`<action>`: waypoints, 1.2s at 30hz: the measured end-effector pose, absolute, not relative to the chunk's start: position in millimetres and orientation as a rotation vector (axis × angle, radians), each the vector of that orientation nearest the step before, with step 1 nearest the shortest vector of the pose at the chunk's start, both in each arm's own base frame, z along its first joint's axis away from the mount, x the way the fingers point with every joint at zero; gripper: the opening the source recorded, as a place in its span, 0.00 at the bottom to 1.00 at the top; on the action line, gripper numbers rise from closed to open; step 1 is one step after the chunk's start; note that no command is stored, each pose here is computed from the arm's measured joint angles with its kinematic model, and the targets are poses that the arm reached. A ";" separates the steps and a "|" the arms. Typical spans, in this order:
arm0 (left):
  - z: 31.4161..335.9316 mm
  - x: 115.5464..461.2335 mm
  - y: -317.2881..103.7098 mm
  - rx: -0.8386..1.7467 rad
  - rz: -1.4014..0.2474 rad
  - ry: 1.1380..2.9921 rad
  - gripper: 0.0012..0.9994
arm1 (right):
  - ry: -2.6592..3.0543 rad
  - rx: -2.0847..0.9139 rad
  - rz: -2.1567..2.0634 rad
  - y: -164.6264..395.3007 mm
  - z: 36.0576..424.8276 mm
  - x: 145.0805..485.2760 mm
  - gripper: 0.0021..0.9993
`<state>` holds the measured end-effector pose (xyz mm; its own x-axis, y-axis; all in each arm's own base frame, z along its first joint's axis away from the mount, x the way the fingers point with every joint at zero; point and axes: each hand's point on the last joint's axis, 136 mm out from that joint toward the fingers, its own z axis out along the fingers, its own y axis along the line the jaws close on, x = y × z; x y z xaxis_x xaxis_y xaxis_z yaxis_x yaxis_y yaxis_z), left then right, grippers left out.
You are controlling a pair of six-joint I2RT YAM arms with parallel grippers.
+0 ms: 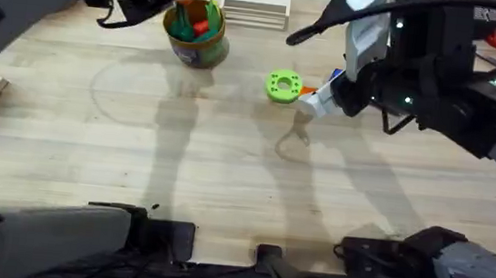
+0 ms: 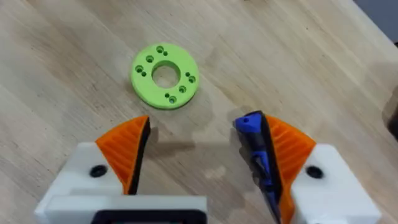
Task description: Pick up the gripper from the table and insert it into the empty holder that is missing its gripper. Then pick up a screw, insert it into the mounting hole, and use the screwdriver to tighten it. Finally, clean up the table by picking up the vegetable and placing it into the bucket.
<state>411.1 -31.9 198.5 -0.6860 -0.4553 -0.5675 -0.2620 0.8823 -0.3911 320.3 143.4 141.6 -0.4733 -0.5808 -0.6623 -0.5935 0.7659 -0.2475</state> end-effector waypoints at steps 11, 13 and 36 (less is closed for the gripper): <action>153.7 447.8 -37.4 -0.561 -0.409 2.376 0.01 | 2.189 -0.872 0.021 143.4 141.5 320.3 0.99; 137.2 447.4 -44.0 -0.585 -0.455 2.421 0.14 | 2.189 -0.872 0.021 143.4 141.6 320.3 0.99; 233.8 383.8 -85.2 -0.171 -0.520 2.353 0.99 | 2.326 -0.815 0.052 132.8 168.6 297.1 0.99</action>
